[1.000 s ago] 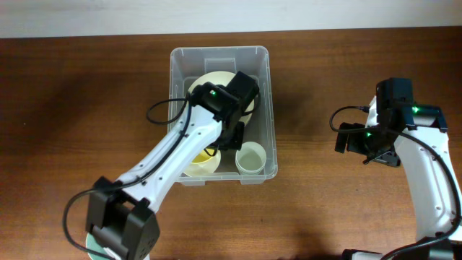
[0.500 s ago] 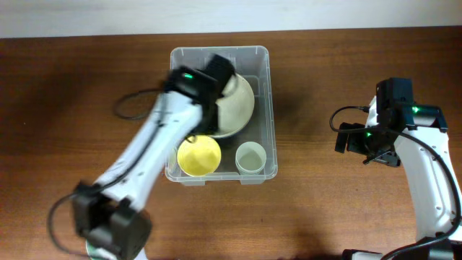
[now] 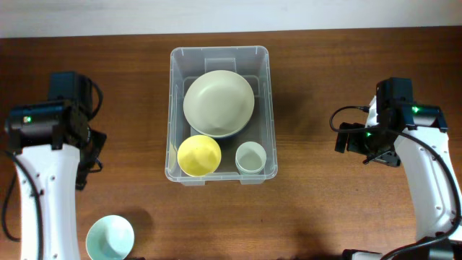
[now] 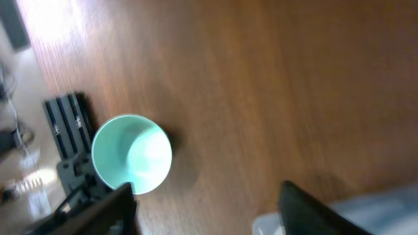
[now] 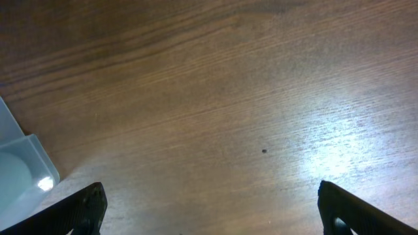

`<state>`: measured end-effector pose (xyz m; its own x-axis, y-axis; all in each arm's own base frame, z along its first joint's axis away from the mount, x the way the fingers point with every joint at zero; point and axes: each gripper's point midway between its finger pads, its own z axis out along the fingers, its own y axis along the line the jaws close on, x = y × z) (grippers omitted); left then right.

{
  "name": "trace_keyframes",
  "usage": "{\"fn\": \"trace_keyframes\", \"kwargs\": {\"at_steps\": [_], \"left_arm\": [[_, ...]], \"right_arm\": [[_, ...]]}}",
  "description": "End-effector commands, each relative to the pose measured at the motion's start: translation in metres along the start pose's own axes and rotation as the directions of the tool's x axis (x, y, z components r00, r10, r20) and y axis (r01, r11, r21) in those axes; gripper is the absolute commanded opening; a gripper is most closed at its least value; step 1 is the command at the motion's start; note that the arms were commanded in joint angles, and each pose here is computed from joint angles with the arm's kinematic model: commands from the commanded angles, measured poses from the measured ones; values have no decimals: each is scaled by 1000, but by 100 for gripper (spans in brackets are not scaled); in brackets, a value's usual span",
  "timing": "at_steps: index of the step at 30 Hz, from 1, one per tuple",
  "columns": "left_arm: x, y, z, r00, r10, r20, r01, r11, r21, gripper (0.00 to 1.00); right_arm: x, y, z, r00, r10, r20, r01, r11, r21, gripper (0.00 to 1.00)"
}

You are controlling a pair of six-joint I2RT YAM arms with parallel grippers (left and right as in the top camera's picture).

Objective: Pack container
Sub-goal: 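Move the left gripper to the mint-green bowl and grasp its rim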

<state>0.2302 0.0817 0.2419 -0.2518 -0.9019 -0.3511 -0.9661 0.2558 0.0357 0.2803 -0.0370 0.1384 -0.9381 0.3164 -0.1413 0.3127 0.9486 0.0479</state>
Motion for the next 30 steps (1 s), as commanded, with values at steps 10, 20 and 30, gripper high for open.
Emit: {"fn": "trace_keyframes", "kwargs": {"at_steps": [10,20,30], "left_arm": [[65,34,142,974,-123,-188,84,976,-201,95],[99,50,195,969,-125,-211,82,976,-202,91],[97,39,216,978,-134,-160,114,985,-125,37]], "right_arm": [[-4,-2,-7,1000,0,25,0,1000,1,99],[-4,-2,-7,1000,0,25,0,1000,1,99],[-4,-2,-7,1000,0,25,0,1000,1,99]]}}
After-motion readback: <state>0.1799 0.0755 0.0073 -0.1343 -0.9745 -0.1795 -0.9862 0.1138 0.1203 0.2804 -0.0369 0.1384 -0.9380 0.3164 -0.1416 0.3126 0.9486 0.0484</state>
